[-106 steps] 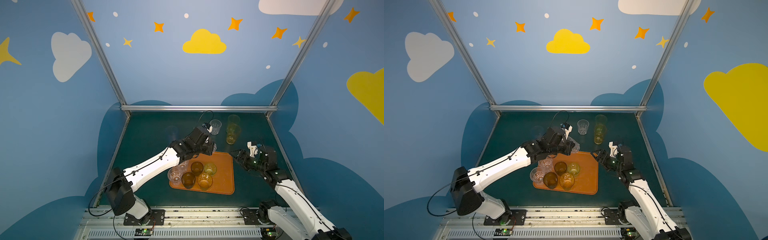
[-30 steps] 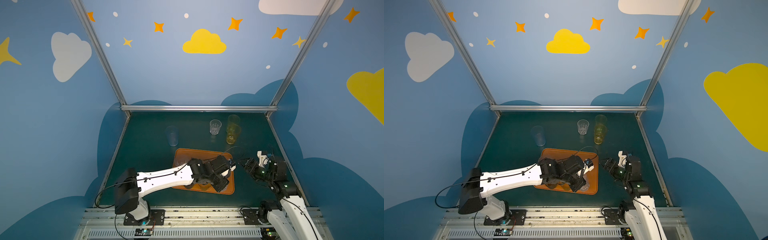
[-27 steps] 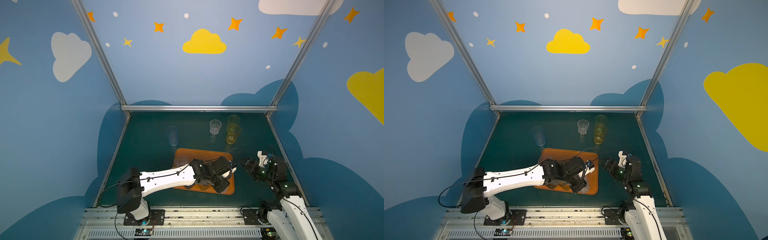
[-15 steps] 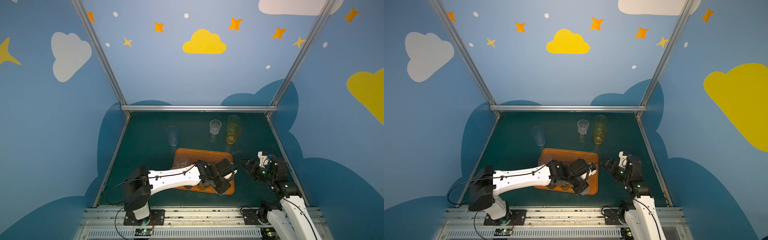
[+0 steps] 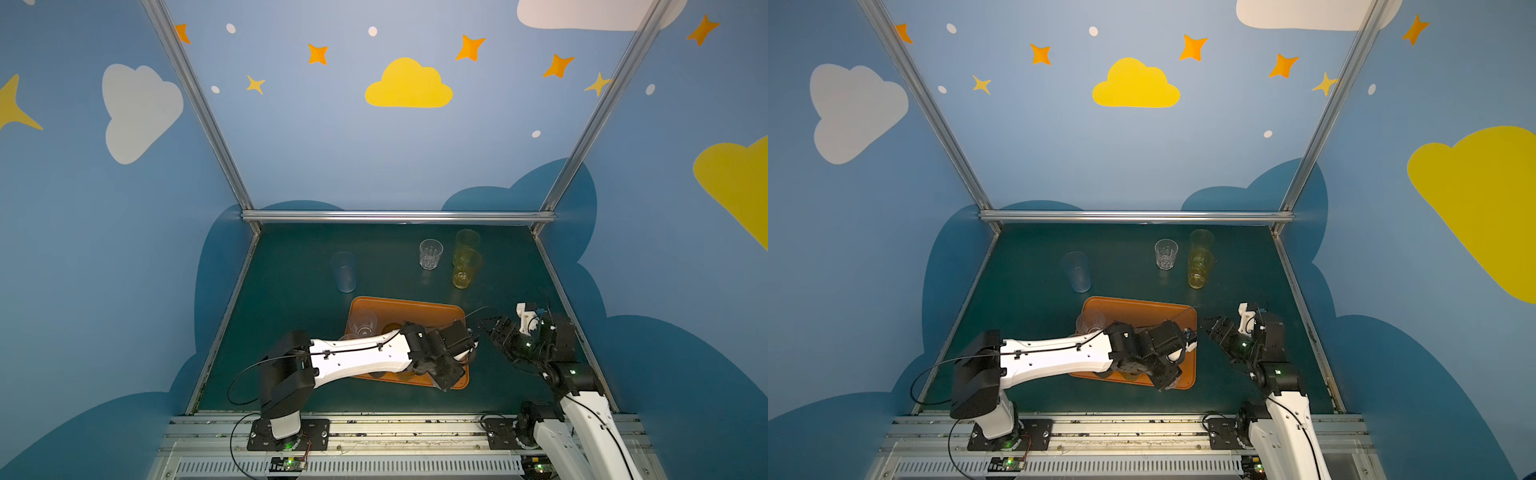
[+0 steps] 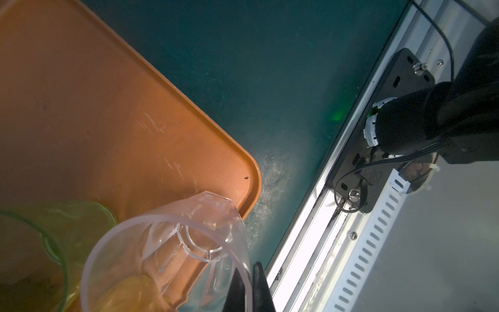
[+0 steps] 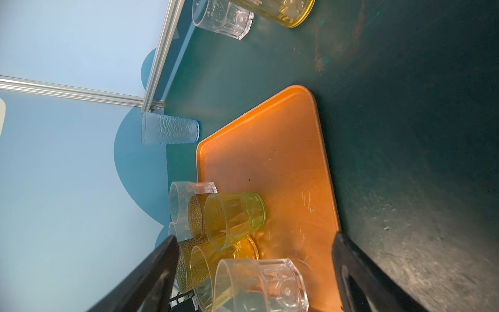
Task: Place the glasses into the tray
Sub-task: 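Open the left gripper to release the clear faceted glass on the tray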
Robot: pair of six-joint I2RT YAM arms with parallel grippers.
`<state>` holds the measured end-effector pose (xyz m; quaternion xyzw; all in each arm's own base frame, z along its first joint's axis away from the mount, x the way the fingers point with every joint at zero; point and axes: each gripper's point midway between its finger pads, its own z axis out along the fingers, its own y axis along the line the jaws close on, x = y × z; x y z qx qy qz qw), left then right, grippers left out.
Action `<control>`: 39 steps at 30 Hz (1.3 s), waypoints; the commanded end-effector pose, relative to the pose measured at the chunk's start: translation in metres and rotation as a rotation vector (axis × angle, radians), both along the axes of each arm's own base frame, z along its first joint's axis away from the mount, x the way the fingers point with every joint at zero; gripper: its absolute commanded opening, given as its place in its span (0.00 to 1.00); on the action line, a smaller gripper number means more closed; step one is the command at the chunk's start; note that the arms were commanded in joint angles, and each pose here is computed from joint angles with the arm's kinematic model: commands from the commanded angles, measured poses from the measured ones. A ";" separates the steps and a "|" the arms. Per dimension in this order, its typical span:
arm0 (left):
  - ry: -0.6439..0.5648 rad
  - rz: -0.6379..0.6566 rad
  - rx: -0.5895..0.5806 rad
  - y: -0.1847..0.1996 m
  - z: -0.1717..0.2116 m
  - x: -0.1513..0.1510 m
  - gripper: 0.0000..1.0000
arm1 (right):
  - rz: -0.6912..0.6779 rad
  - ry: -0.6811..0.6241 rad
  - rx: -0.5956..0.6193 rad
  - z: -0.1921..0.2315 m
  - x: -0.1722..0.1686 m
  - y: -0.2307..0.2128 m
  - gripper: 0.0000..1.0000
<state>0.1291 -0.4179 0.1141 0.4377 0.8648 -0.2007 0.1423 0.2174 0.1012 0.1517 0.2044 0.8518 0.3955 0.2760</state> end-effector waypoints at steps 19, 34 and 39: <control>-0.092 -0.022 -0.022 -0.008 0.021 0.005 0.47 | 0.023 -0.020 0.016 0.004 0.001 0.002 0.87; -0.292 0.080 -0.042 -0.003 0.056 0.041 0.94 | 0.000 -0.004 -0.043 0.009 -0.006 -0.007 0.87; -0.342 0.139 -0.077 0.002 0.069 0.057 1.00 | 0.003 -0.005 -0.056 0.017 -0.004 -0.008 0.87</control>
